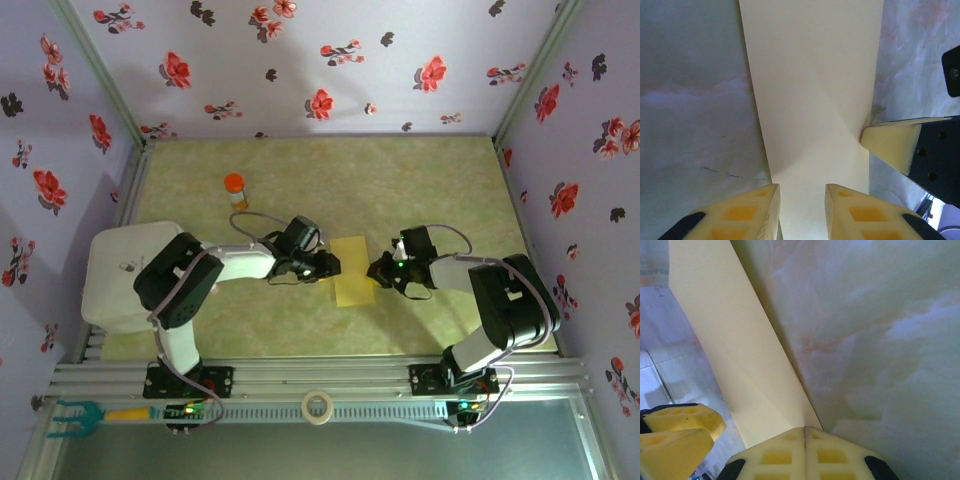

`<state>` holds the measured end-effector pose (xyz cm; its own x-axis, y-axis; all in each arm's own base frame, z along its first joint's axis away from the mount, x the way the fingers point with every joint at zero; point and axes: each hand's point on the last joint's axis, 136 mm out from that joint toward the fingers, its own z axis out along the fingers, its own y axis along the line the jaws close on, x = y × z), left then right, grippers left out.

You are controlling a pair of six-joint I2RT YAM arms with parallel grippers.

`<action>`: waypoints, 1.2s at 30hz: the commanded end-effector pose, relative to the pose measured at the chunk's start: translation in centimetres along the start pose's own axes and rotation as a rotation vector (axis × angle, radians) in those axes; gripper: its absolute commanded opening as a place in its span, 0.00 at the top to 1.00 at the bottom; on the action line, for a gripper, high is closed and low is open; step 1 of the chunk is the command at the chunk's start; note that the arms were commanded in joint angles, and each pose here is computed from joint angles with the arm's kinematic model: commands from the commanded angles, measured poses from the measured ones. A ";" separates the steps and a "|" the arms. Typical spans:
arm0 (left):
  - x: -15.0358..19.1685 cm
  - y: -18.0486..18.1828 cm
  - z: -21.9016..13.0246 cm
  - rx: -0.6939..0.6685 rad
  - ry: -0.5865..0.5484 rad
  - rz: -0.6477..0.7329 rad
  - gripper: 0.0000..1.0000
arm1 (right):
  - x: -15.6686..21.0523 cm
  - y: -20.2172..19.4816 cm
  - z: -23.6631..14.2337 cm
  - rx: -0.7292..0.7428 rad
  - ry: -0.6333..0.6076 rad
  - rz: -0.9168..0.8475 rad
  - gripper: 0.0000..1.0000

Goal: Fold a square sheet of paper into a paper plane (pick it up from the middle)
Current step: Third fold the triangle at the center of the table.

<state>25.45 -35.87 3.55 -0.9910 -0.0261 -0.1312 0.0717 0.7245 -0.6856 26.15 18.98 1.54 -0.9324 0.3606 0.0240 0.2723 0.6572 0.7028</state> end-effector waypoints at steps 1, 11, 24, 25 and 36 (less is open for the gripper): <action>0.0 -0.6 0.7 0.020 0.013 -0.019 0.70 | 0.7 -2.8 0.2 0.091 -0.003 0.064 0.95; 0.6 0.7 0.7 -0.098 0.034 -0.032 0.70 | 0.7 -2.8 0.2 0.092 -0.004 0.064 0.95; 0.7 1.3 0.7 -0.145 0.035 -0.038 0.68 | 0.8 -2.8 0.2 0.087 -0.003 0.067 0.95; 0.7 1.4 0.7 -0.145 0.035 -0.035 0.68 | 0.8 -2.8 0.2 0.087 -0.004 0.066 0.95; 0.8 0.8 1.3 -0.112 0.053 -0.032 0.70 | 0.7 -2.8 0.3 0.084 -0.005 0.069 0.94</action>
<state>25.13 -35.83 2.47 -0.9958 -0.0361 -0.0844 0.0233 0.7899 -0.6128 26.21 19.00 1.51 -0.9283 0.3710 0.0251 0.2783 0.6483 0.7087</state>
